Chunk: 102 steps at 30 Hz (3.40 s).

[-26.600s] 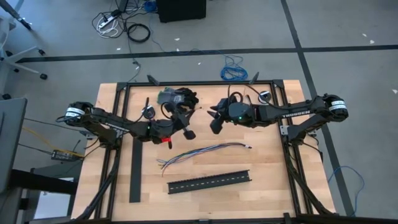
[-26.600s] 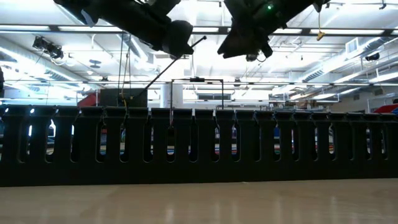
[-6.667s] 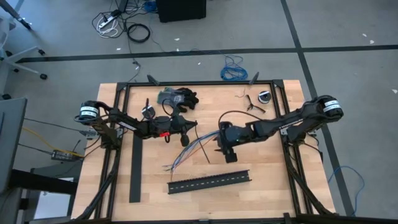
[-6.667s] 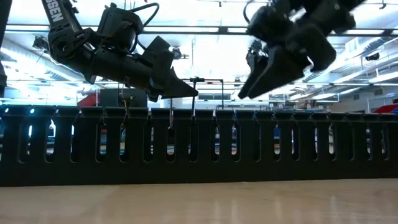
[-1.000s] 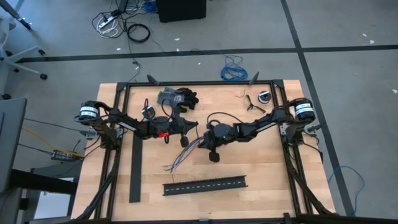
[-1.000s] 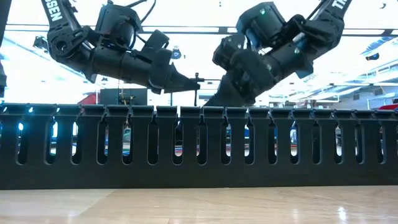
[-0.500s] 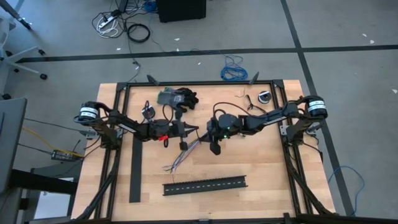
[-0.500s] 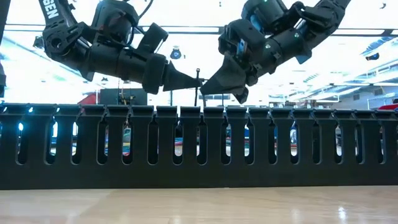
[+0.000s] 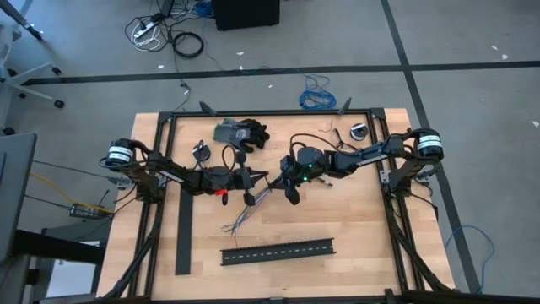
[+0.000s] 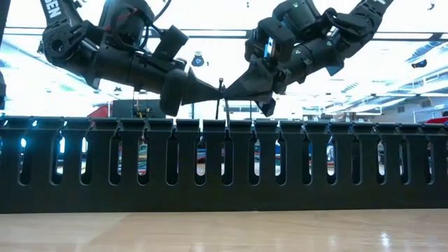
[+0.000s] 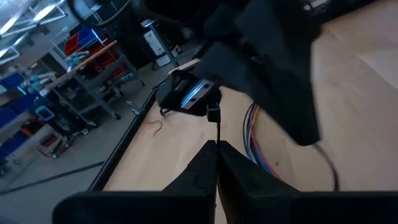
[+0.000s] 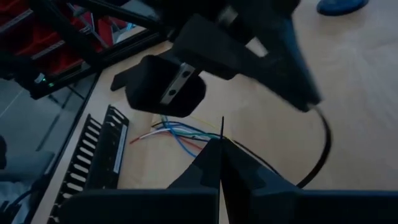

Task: Ziptie cables
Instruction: Wrap the cables together using the black zip tie

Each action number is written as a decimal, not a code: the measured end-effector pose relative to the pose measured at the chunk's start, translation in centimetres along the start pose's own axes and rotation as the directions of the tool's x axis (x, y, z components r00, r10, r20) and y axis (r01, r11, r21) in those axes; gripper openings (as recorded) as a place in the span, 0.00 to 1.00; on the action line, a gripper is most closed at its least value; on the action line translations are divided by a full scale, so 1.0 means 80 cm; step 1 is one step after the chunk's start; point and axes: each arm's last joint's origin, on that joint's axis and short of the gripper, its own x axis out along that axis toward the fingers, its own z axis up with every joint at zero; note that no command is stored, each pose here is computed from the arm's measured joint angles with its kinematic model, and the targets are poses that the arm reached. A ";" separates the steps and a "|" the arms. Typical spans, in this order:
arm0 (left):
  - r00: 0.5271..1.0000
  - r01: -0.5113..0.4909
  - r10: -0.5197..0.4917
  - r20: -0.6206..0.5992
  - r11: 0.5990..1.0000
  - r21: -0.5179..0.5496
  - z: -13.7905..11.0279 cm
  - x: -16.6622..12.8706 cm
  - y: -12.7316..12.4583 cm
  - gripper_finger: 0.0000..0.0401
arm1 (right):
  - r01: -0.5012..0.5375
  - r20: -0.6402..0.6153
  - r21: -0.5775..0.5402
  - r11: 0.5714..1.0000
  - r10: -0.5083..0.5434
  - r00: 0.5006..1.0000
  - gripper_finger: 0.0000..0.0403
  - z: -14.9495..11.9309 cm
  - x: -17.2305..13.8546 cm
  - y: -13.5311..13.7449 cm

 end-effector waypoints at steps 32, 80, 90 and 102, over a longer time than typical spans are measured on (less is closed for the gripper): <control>1.000 0.017 -0.018 0.011 0.994 0.106 0.004 -0.003 -0.008 0.00 | -0.057 0.036 0.015 0.998 0.056 0.998 0.00 0.010 -0.004 -0.011; 0.999 0.023 -0.017 -0.049 0.992 0.128 0.009 0.005 -0.010 0.00 | -0.058 0.012 0.050 0.997 0.057 0.998 0.00 0.011 -0.007 -0.020; 0.999 0.020 -0.013 -0.051 0.991 0.132 0.009 0.005 -0.009 0.00 | -0.075 0.010 0.081 0.994 0.075 0.997 0.00 0.011 -0.008 -0.019; 0.998 0.008 0.002 -0.055 0.984 0.180 0.009 0.005 -0.009 0.00 | -0.076 0.019 0.136 0.988 0.074 0.997 0.00 0.013 -0.009 -0.023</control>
